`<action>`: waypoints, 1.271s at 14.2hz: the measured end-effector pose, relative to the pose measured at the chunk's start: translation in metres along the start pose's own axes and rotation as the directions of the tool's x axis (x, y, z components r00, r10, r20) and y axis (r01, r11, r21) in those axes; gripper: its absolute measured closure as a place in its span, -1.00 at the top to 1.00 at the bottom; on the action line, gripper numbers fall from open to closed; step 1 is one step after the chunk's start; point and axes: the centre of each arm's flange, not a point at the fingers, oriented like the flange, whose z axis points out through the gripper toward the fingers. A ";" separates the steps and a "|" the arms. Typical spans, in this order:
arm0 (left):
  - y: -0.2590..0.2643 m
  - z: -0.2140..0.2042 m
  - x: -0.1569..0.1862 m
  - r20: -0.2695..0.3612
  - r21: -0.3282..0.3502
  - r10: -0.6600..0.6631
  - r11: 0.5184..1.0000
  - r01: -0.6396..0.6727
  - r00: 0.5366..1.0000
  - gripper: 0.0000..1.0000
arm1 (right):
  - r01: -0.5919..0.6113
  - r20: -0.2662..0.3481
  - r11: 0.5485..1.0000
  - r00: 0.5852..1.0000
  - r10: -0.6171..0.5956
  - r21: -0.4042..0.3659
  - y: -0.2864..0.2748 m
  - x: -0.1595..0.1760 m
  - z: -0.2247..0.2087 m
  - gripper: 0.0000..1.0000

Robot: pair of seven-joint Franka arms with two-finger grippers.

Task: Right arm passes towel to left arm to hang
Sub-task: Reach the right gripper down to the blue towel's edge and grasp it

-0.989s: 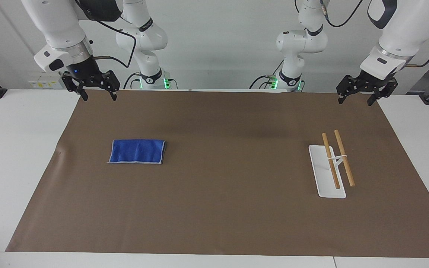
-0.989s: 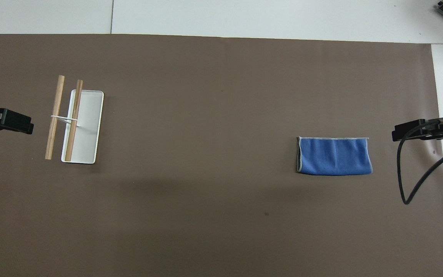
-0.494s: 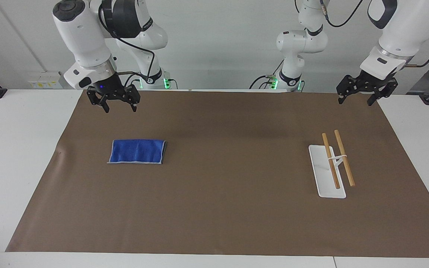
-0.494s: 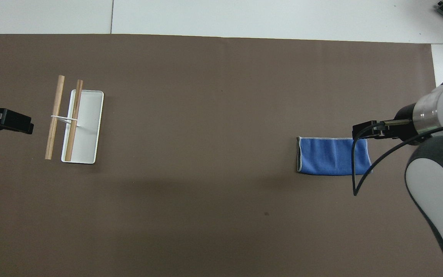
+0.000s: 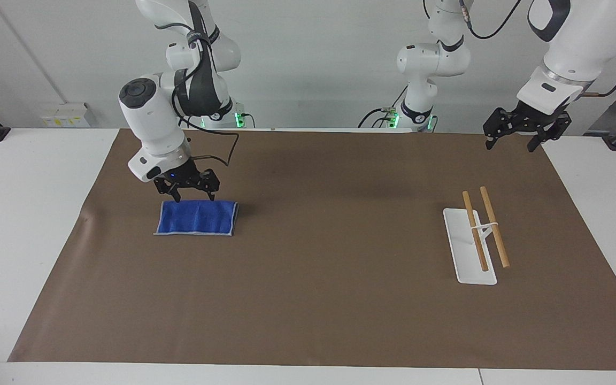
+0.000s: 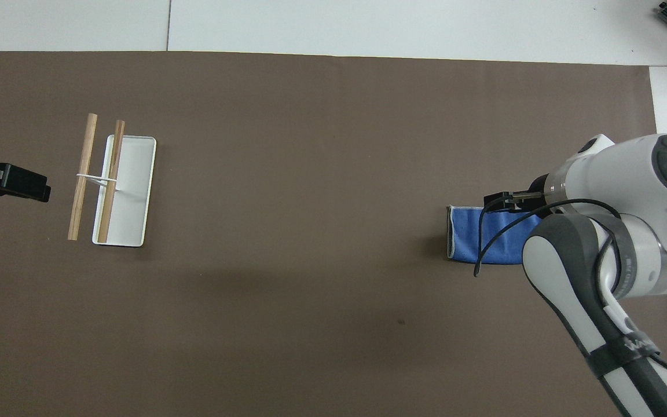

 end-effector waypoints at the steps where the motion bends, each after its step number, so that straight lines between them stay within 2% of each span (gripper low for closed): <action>1: 0.000 0.000 0.000 0.000 0.000 0.000 1.000 0.000 1.000 1.00 | 0.011 -0.003 1.000 1.000 -0.011 -0.001 0.001 -0.001 0.012 1.00; 4: 0.000 0.000 0.000 0.000 0.000 0.000 1.000 0.000 1.000 1.00 | 0.022 -0.024 1.000 0.999 -0.023 -0.008 0.010 -0.009 0.053 1.00; 7: 0.000 0.000 0.000 0.000 0.000 0.000 1.000 0.000 1.000 1.00 | 0.016 -0.014 1.000 1.000 -0.016 -0.012 0.016 -0.021 0.082 1.00; 18: 0.000 0.000 0.000 0.000 0.000 0.000 1.000 0.000 1.000 1.00 | -0.016 -0.056 1.000 0.998 0.015 -0.022 0.039 -0.032 0.118 1.00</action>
